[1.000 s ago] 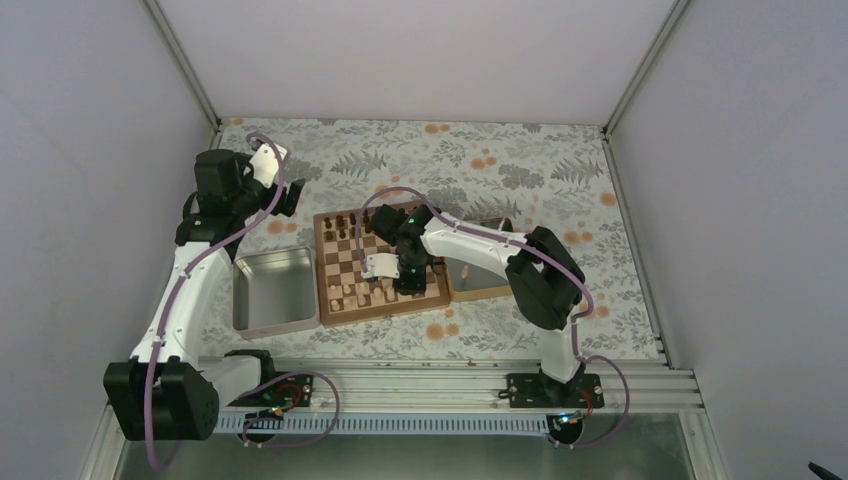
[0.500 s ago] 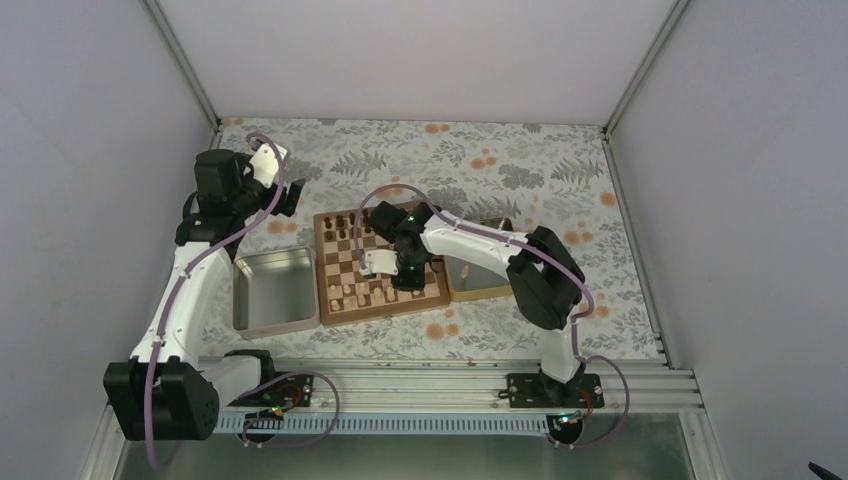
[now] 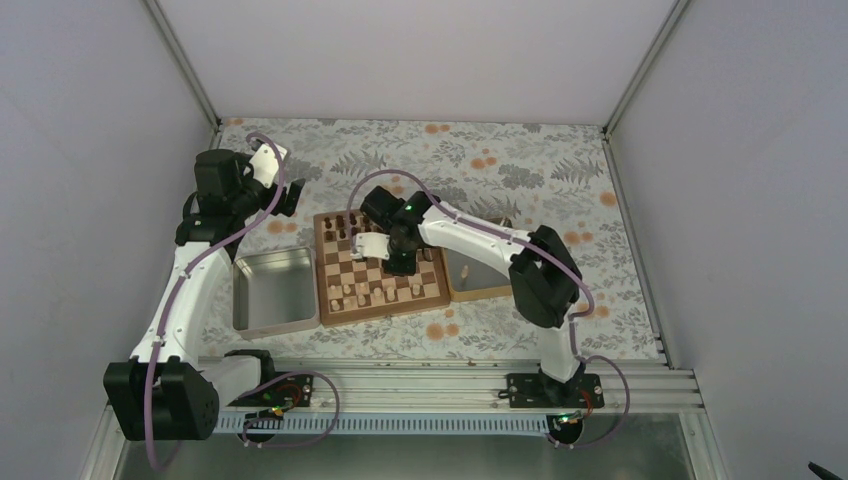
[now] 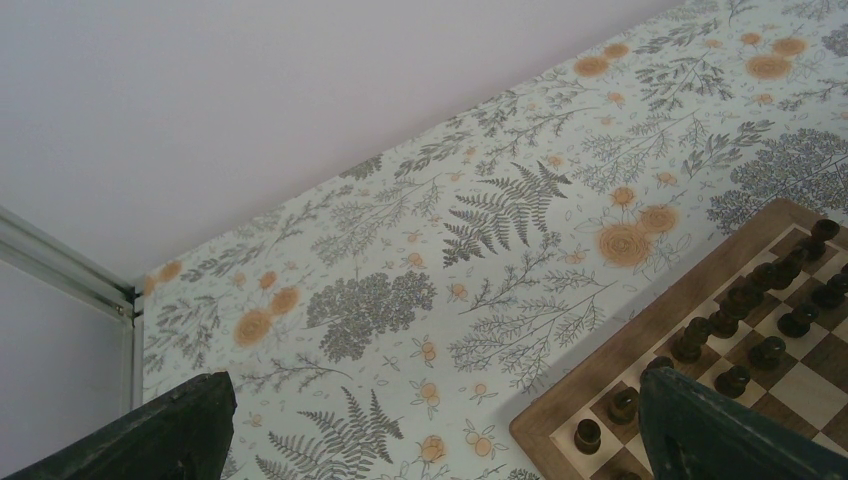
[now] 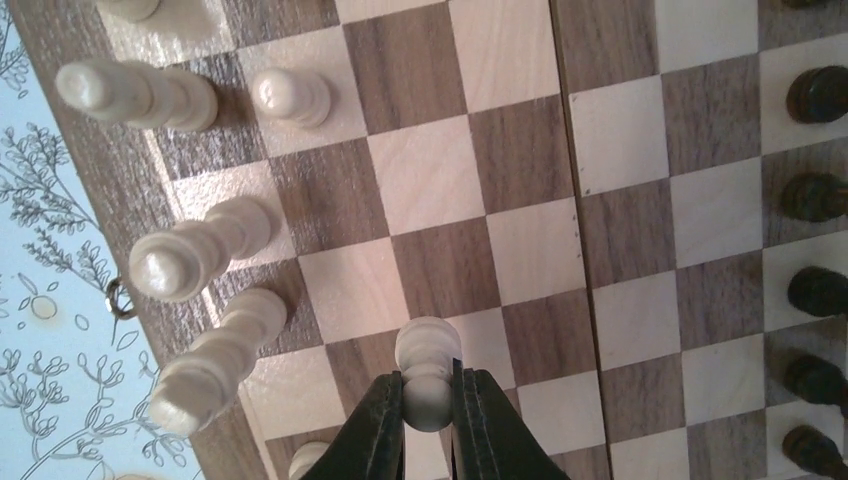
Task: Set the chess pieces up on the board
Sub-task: Place the chess piece on the chessboard.
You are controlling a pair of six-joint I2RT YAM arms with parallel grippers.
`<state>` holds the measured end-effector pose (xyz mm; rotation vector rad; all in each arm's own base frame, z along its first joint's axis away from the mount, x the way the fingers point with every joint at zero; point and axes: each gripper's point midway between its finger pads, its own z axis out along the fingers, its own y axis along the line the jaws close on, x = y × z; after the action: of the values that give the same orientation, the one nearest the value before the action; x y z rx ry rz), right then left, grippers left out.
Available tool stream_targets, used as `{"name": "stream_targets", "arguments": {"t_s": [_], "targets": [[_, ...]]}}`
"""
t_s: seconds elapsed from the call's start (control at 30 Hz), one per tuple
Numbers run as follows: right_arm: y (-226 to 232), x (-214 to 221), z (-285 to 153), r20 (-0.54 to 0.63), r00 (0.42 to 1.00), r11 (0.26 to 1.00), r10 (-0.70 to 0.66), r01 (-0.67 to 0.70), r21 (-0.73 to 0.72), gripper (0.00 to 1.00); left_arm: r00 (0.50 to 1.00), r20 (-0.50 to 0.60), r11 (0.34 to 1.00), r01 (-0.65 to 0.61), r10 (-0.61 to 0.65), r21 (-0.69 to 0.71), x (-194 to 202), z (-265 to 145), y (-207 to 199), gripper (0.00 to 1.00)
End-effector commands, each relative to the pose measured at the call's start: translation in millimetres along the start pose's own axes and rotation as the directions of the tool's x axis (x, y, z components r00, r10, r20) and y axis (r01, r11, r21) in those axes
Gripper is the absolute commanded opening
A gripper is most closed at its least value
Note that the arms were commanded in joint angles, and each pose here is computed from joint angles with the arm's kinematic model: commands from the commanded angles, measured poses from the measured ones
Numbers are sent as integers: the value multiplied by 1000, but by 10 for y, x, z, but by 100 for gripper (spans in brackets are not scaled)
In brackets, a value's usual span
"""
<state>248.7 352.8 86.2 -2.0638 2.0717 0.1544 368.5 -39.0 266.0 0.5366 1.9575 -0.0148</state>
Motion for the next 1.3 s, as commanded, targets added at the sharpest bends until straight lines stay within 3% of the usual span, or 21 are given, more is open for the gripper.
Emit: {"name": "stream_targets", "arguments": {"t_s": [0.0, 1.27], "targets": [[-77, -77, 54, 0, 1000, 1000, 2, -2, 7, 5, 1000, 7, 1000, -9, 9, 2, -2, -14, -1, 100], [314, -425, 234, -42, 991, 985, -129, 123, -120, 5, 1000, 12, 1000, -13, 13, 3, -1, -27, -11, 100]]}}
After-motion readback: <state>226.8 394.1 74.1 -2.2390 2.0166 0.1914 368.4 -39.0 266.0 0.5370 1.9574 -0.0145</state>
